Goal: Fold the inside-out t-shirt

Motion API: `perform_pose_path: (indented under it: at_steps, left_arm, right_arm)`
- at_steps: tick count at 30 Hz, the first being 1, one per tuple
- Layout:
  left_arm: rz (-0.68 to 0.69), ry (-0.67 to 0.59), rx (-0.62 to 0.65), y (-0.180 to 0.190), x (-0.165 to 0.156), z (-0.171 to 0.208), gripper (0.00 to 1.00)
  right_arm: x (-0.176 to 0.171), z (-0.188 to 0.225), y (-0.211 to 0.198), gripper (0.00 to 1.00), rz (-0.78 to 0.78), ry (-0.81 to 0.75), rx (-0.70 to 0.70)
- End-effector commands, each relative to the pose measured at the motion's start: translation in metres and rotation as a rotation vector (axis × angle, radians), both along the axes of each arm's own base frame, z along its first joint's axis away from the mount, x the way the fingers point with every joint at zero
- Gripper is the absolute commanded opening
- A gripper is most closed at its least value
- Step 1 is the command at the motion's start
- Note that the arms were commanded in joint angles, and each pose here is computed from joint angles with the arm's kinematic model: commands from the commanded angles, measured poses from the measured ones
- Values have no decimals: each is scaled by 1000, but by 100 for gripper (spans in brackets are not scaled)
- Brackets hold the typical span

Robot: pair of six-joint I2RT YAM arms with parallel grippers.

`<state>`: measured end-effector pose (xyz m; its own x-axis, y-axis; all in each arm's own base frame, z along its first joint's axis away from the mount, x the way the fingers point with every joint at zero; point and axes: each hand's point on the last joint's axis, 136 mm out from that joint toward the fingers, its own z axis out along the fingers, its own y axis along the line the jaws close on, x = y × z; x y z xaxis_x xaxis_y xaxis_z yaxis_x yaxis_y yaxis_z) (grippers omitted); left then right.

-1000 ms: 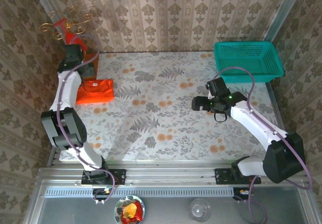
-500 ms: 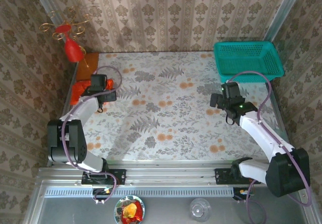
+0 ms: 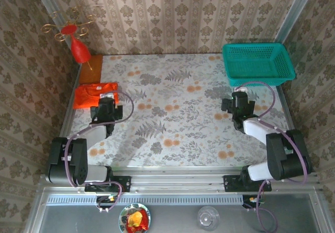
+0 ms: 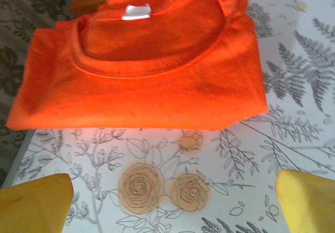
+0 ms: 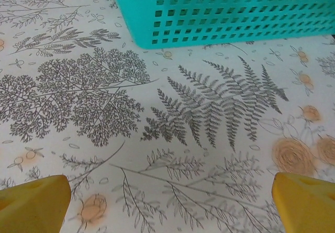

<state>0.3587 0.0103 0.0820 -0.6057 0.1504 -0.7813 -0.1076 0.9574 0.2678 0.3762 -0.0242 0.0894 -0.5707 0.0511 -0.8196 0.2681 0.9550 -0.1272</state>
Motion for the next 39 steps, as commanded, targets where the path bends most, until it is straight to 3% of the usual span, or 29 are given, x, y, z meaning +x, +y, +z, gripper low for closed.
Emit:
perform_pose_path:
  at_steps: [1,5,14,24,39]
  left_arm:
    - [-113,-143,3,-16,21,26,100]
    - [-175,-297,-96,-21,29,41,100]
    - [-246,-332,-230,-13,34,17,100]
    - [-225,-293,-145,-18,42,14,100]
    - [-226,-300,-130,-20,41,15,100]
  right_arm:
    - [20,27,1,100,23,-170,-21]
    - [23,21,0,100,47,-243,-1]
    - [19,11,13,100,157,-295,37]
    - [21,10,11,100,153,-276,49]
    - [21,10,9,100,149,-280,62]
